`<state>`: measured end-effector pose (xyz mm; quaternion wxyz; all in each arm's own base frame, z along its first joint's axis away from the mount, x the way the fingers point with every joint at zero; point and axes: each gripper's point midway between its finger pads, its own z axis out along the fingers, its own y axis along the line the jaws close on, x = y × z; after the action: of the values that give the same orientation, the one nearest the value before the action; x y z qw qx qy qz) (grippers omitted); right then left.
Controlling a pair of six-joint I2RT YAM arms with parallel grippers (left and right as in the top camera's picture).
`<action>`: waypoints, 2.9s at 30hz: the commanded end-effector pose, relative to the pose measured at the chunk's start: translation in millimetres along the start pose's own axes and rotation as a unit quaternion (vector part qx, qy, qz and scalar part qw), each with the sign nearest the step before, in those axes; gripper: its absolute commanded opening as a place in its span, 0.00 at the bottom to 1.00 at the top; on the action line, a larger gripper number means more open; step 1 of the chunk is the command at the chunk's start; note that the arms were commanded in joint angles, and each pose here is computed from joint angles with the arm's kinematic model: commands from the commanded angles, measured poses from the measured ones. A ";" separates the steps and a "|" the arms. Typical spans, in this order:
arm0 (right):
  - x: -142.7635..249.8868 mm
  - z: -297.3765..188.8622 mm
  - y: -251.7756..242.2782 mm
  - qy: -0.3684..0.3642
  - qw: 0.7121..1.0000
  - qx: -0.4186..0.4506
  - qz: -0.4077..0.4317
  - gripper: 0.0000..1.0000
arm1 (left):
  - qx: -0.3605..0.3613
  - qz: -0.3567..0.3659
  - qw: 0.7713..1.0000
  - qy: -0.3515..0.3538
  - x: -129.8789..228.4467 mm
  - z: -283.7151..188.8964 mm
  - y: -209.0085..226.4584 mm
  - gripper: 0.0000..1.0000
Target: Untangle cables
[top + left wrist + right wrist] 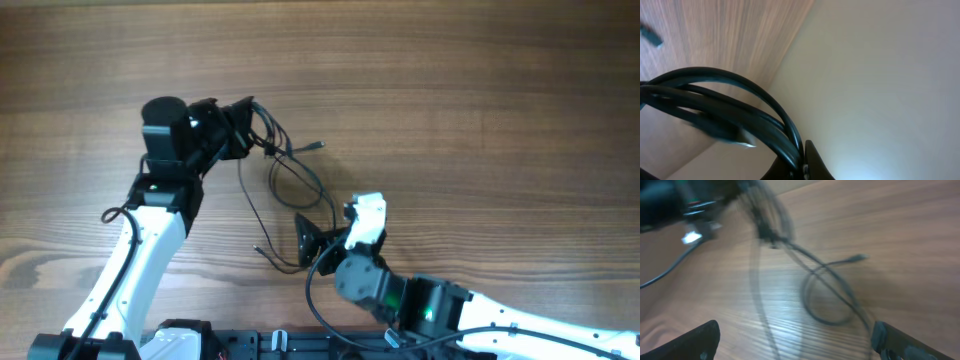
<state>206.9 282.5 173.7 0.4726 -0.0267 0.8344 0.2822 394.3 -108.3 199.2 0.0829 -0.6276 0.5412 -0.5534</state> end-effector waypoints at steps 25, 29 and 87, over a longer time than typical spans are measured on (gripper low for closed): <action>19.1 62.8 -23.4 0.061 0.998 -0.011 -0.004 1.00 | 0.120 0.427 0.869 0.219 105.1 -24.4 -30.0 0.04; 24.8 63.2 -32.2 0.101 0.994 -0.020 0.023 1.00 | 0.107 0.526 0.789 0.298 113.3 -39.3 -1.2 0.06; -26.2 62.4 -92.6 0.083 0.987 0.013 0.134 1.00 | -0.128 0.465 0.869 0.110 5.7 30.5 87.6 0.66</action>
<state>289.2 240.4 128.9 0.3386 0.0460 0.8712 0.3526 365.1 -152.3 156.8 0.2321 -0.2063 0.8361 -0.4522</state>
